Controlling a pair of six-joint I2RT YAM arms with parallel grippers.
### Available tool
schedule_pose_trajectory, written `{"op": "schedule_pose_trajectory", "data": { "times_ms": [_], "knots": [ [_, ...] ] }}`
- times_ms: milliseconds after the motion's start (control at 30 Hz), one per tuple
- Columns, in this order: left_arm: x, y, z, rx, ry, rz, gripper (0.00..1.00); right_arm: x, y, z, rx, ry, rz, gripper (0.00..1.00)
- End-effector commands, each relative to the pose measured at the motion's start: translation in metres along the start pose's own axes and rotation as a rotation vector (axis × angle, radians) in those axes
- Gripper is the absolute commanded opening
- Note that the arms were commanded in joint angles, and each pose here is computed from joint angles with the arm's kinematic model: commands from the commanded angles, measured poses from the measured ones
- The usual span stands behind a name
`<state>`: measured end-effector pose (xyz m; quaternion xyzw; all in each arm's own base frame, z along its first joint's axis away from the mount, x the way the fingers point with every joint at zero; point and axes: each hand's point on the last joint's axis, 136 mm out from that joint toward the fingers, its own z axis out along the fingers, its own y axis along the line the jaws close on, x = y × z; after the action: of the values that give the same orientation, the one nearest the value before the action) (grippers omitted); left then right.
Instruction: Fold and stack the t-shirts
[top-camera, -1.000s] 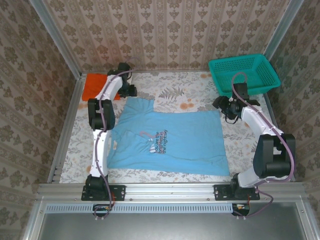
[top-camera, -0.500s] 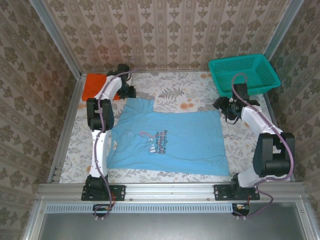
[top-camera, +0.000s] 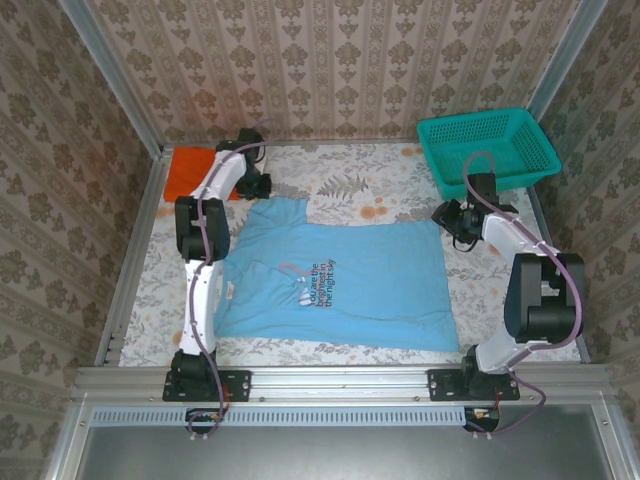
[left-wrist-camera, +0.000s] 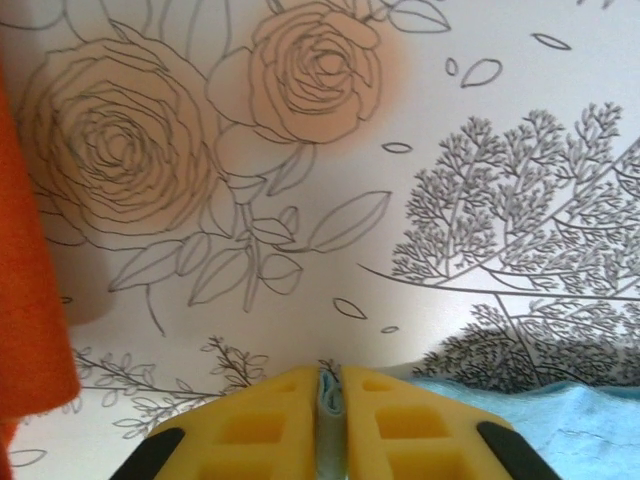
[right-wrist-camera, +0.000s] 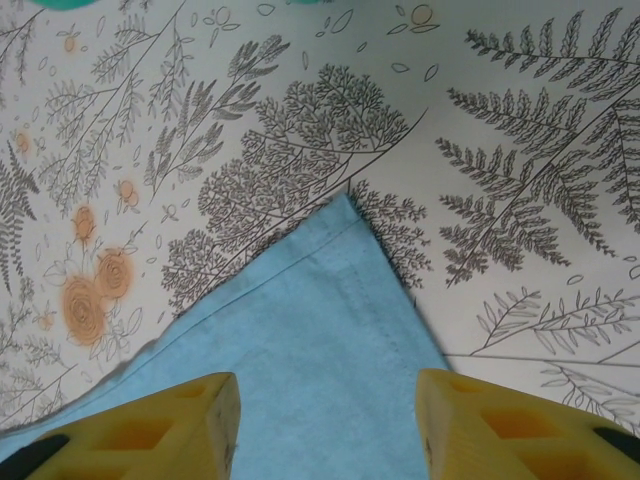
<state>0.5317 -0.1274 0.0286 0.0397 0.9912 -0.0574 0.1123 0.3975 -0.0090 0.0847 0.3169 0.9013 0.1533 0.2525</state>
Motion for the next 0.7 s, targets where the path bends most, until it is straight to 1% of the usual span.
{"op": "schedule_pose_trajectory", "data": {
  "times_ms": [0,167,300,467,667],
  "knots": [
    [0.002,-0.007,0.000,0.027,0.024,-0.004,0.11,-0.007,0.000,0.014,-0.040,-0.028,-0.009,0.47],
    [-0.008,-0.017,-0.017,0.039,-0.035,0.021,0.05,-0.007,-0.003,0.038,-0.054,-0.024,0.040,0.38],
    [-0.014,-0.026,-0.032,0.054,-0.091,0.040,0.01,-0.009,-0.009,0.049,-0.050,-0.066,0.102,0.32],
    [-0.016,-0.040,-0.046,0.072,-0.149,0.081,0.00,-0.010,-0.017,0.060,-0.058,-0.109,0.181,0.32],
    [-0.016,-0.045,-0.054,0.077,-0.181,0.102,0.00,-0.016,-0.014,0.071,-0.081,-0.130,0.200,0.33]
  ]
}}
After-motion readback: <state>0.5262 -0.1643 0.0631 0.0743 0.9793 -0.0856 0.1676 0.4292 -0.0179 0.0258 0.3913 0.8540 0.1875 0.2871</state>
